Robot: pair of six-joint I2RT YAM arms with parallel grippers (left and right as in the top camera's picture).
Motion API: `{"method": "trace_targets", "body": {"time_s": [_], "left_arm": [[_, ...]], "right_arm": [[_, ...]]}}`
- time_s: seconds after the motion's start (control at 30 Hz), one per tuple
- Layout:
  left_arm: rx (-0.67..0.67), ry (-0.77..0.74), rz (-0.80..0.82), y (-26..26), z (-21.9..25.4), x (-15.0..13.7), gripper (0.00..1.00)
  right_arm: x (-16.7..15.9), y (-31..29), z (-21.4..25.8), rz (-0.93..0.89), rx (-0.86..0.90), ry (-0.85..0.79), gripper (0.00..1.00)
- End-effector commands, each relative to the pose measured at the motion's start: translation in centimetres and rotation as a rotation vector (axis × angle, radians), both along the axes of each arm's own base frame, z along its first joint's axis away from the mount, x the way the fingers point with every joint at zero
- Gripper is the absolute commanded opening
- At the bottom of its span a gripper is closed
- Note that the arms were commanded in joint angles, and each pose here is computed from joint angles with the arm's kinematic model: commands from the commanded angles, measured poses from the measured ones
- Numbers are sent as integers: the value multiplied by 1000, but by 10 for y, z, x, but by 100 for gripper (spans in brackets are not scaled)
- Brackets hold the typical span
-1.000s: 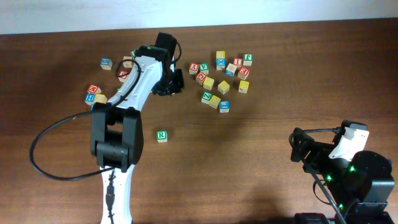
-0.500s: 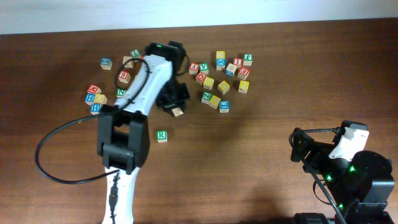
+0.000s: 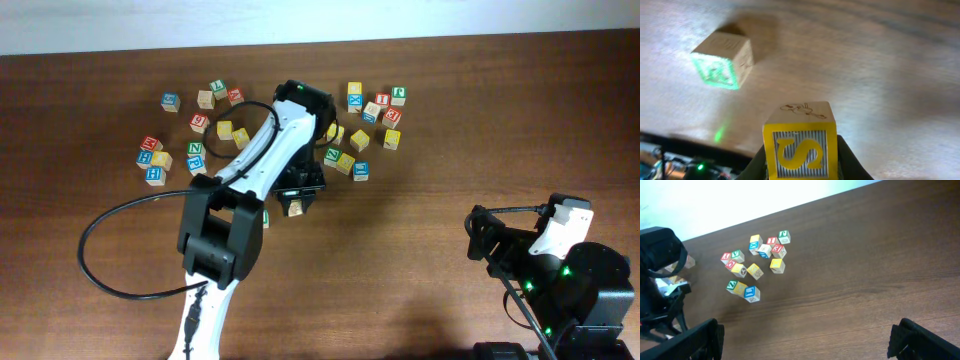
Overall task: Spell out RSS
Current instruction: 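Carry the S block toward the R block and lower it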
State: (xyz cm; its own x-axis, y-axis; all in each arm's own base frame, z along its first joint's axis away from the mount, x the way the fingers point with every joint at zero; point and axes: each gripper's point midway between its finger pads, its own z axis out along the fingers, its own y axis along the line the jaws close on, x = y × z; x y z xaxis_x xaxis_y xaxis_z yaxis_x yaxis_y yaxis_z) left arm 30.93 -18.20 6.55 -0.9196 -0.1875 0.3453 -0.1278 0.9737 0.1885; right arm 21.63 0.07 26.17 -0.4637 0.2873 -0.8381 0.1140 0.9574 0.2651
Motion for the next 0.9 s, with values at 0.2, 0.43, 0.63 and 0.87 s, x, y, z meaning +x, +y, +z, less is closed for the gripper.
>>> {"method": "trace_targets", "body": {"time_s": [0.2,0.43,0.63,0.87], "left_arm": [[112,108,-40,16,-16,-37,8],[31,-30,-36,18,16,-40,9],[-79,-214,-32,16,77,-40,10],[-200,-351,169,10,69,-53,11]], "right_arm": [[0,-2,0,-14,-2,-5,98],[0,-2,0,-14,-2,-5,98],[0,-2,0,-14,-2,-5,98],[0,-2,0,-14,-2,-4,98]]}}
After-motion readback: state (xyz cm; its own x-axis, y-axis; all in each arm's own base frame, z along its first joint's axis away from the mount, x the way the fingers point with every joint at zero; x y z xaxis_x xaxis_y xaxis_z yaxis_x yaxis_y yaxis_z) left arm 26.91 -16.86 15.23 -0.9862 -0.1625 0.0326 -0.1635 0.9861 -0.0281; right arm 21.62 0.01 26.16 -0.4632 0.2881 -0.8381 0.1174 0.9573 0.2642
